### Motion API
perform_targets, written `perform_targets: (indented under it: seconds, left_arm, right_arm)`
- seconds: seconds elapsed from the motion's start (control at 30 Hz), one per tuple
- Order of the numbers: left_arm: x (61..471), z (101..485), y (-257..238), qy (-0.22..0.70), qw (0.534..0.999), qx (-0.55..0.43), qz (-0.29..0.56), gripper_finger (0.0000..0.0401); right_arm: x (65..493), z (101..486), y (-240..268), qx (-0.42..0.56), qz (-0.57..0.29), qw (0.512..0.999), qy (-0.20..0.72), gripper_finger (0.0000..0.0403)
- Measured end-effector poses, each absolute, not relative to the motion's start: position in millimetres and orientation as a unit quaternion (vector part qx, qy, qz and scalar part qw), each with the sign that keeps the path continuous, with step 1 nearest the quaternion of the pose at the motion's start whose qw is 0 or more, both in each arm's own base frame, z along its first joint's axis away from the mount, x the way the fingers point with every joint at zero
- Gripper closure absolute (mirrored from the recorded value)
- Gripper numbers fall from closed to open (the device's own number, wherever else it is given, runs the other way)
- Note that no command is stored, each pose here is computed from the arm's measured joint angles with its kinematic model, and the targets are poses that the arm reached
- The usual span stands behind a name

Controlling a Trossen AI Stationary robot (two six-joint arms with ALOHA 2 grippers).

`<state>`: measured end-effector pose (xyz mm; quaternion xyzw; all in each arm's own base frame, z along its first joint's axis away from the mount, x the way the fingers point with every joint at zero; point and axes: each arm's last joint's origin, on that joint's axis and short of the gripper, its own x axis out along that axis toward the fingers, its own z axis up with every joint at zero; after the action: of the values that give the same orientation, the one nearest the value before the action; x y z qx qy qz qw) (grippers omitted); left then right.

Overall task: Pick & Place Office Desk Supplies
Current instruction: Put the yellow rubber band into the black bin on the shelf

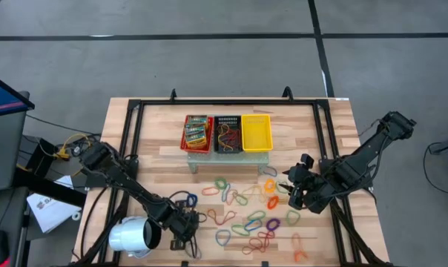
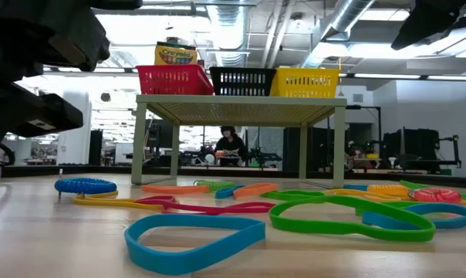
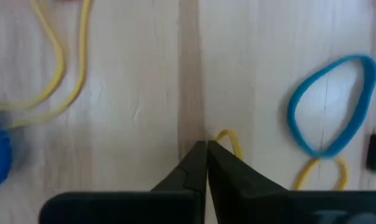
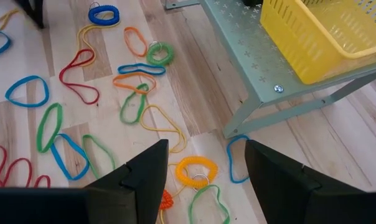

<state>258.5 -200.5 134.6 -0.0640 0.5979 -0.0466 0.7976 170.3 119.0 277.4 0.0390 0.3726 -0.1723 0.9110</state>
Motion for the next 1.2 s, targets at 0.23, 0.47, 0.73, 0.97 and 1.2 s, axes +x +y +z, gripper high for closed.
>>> perform_targets:
  seconds: [0.23,0.47,0.73,0.97,1.2]
  left_arm:
    - [267,184,-170,0.512,0.855,-0.081,-0.009,0.0401]
    - [278,225,-138,0.421,0.903,-0.078,-0.006,0.0401]
    - [294,286,-84,0.287,0.954,-0.08,0.018,0.0401]
    - [304,341,-44,0.211,0.977,-0.004,0.046,0.0401]
    - [308,357,10,0.194,0.973,0.042,0.118,0.0401]
  right_arm:
    - [170,277,119,0.04,-0.171,0.911,0.373,0.0194]
    - [170,277,119,0.041,-0.171,0.911,0.373,0.0194]
    - [171,278,120,0.043,-0.17,0.912,0.371,0.0194]
    - [171,278,119,0.044,-0.17,0.912,0.37,0.0194]
    - [171,278,119,0.045,-0.171,0.912,0.37,0.0194]
